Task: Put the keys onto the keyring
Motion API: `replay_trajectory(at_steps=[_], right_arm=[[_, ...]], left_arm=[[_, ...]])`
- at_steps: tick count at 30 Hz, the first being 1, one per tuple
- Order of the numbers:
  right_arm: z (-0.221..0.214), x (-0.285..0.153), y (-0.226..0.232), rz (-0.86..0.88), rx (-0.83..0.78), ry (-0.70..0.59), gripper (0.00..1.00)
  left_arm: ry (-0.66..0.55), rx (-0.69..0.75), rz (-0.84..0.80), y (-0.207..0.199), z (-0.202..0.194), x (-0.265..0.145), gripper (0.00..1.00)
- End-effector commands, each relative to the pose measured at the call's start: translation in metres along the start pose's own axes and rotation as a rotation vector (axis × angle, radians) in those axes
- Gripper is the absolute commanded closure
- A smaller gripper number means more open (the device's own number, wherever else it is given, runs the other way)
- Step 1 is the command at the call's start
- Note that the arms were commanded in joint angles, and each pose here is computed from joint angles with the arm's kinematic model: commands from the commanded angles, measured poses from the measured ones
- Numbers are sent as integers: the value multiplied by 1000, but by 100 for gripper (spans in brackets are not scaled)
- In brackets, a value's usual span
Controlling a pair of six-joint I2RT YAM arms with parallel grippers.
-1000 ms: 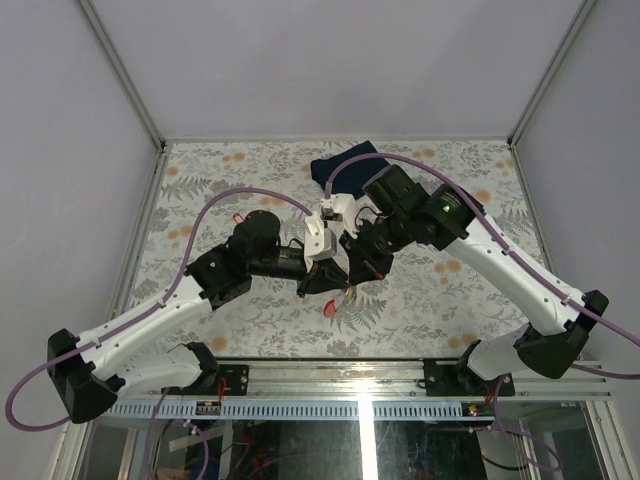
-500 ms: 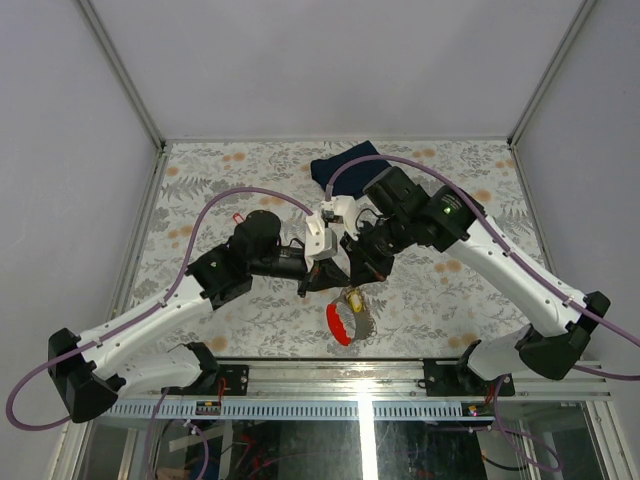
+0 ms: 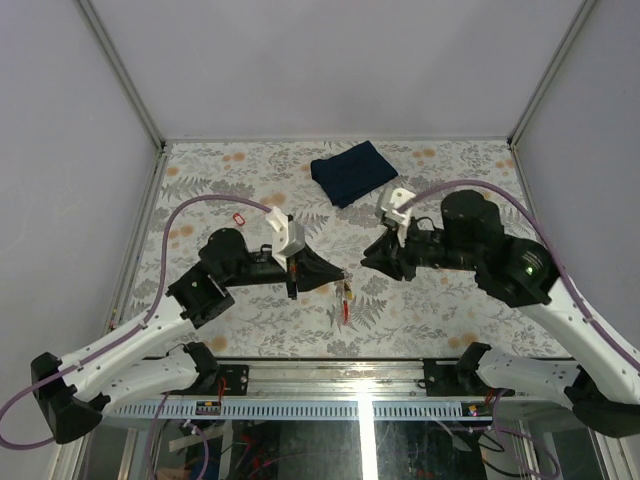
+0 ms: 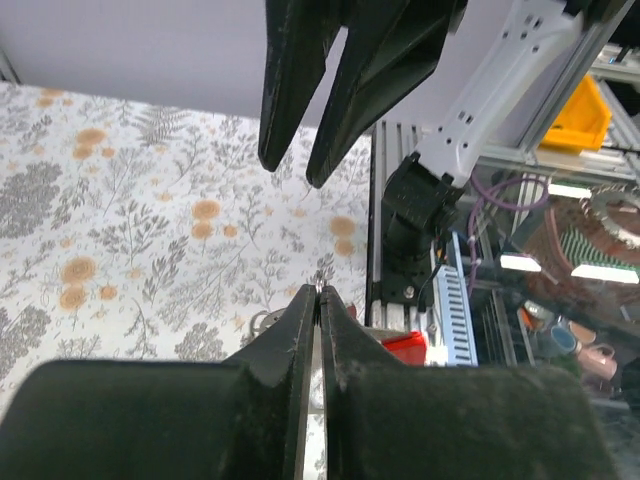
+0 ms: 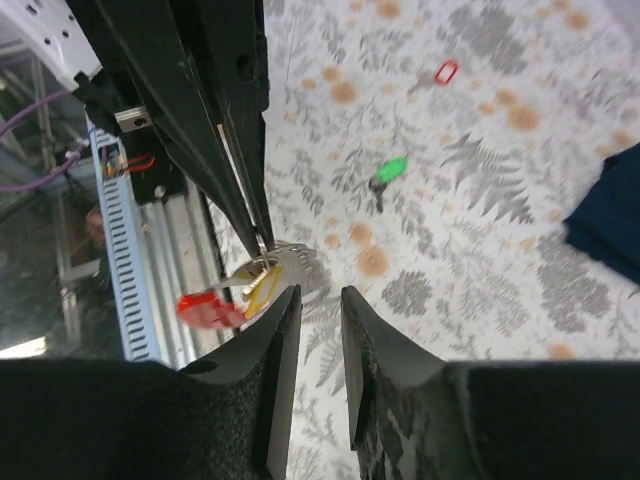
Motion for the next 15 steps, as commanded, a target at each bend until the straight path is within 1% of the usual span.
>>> replay_trajectory(at_steps=[1,4,7,11,15], right_arm=[[35,-10,-1,-27,-129,-308,72],[40,-16,5,-6,-178,-453,76],[43,-24,14,40,-216,-564,78],[45,-28,26,116,-243,-618,77],[44,-28,37,198,-250,-642,74]], left_arm=[[-234,36,36,0,47,-8,100],[-326,43,45,-3,61,-16,100],[-406,39,46,-6,70,-22,100],[-504,29,42,-10,83,-30,100],[-565,25,24,-14,93,-34,100]])
Point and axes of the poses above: each gripper's point midway between its finger pads, its own x axis out along the fingers, its own y axis along the line the jaws close on, z = x × y, the point moved 4 cm from there along -x, back along the fingers, and after that the axes turned 11 degrees about x, right-handed, at the moved point
